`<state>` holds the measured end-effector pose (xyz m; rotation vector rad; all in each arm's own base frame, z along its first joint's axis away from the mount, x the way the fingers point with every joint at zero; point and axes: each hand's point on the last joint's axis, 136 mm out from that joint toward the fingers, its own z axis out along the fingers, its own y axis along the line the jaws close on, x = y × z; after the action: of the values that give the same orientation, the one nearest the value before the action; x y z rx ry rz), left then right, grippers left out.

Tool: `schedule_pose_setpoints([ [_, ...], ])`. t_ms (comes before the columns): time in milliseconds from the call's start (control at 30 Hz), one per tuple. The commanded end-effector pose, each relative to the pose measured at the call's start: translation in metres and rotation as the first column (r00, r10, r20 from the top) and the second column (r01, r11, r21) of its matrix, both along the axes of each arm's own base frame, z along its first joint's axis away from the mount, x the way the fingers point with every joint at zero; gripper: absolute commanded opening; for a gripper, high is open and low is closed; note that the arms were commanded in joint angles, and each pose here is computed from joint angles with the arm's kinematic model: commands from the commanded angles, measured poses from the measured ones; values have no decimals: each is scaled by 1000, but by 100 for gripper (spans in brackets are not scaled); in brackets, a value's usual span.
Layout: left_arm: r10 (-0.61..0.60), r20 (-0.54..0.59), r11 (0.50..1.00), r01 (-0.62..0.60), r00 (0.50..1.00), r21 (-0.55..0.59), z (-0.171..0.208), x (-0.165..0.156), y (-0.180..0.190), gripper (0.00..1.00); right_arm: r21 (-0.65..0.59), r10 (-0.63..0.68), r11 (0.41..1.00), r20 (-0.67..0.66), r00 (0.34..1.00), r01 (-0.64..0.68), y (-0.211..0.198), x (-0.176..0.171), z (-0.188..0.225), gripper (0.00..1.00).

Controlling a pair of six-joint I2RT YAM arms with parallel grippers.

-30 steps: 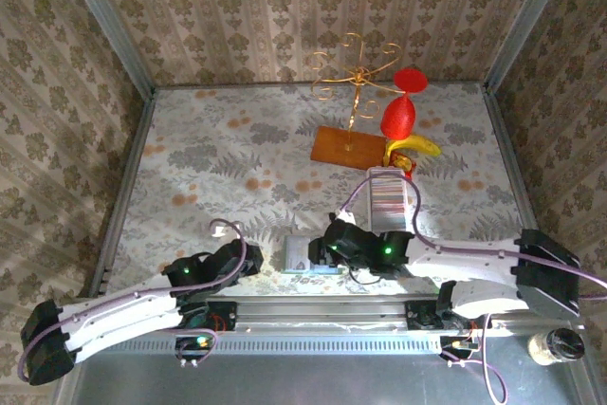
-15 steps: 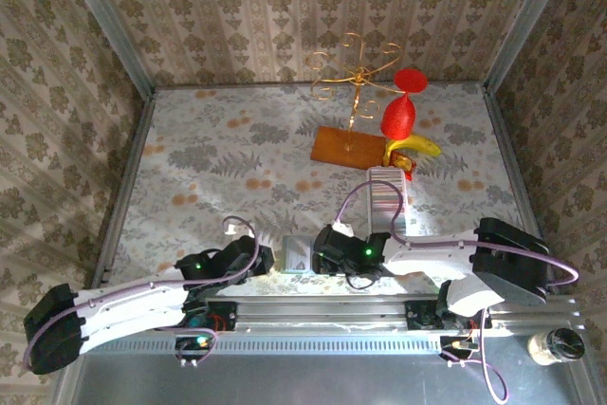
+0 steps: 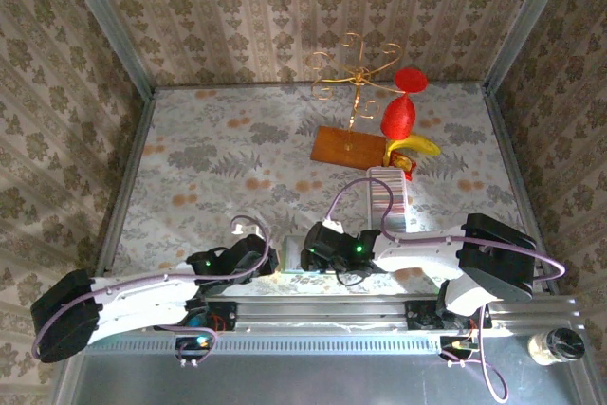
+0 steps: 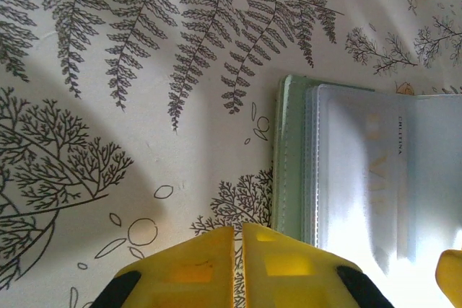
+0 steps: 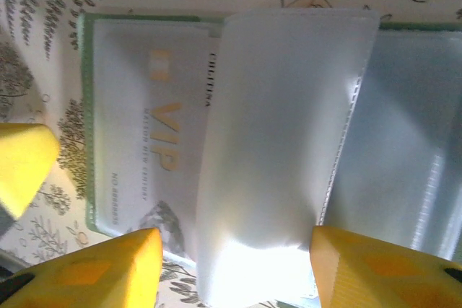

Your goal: Put the credit cards into the card holder

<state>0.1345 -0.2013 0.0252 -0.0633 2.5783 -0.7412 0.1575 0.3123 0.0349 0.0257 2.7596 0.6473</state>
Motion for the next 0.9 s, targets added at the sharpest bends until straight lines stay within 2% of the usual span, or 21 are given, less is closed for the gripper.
schedule_pose_setpoints([
  [0, 2, 2, 1000, -2, 1000, -9, -3, -1, -1, 11, 96, -23, 995, 3, 1000, 23, 19, 3, 11, 57],
  [367, 6, -19, 1000, -6, 1000, 1, -11, -2, -1, 7, 237, -72, 968, -25, 997, 76, 40, 7, 13, 57],
  [867, 97, 30, 995, -95, 995, -41, 0, -3, 30, 6, 361, -60, 931, -11, 998, 60, 64, 12, 17, 57],
])
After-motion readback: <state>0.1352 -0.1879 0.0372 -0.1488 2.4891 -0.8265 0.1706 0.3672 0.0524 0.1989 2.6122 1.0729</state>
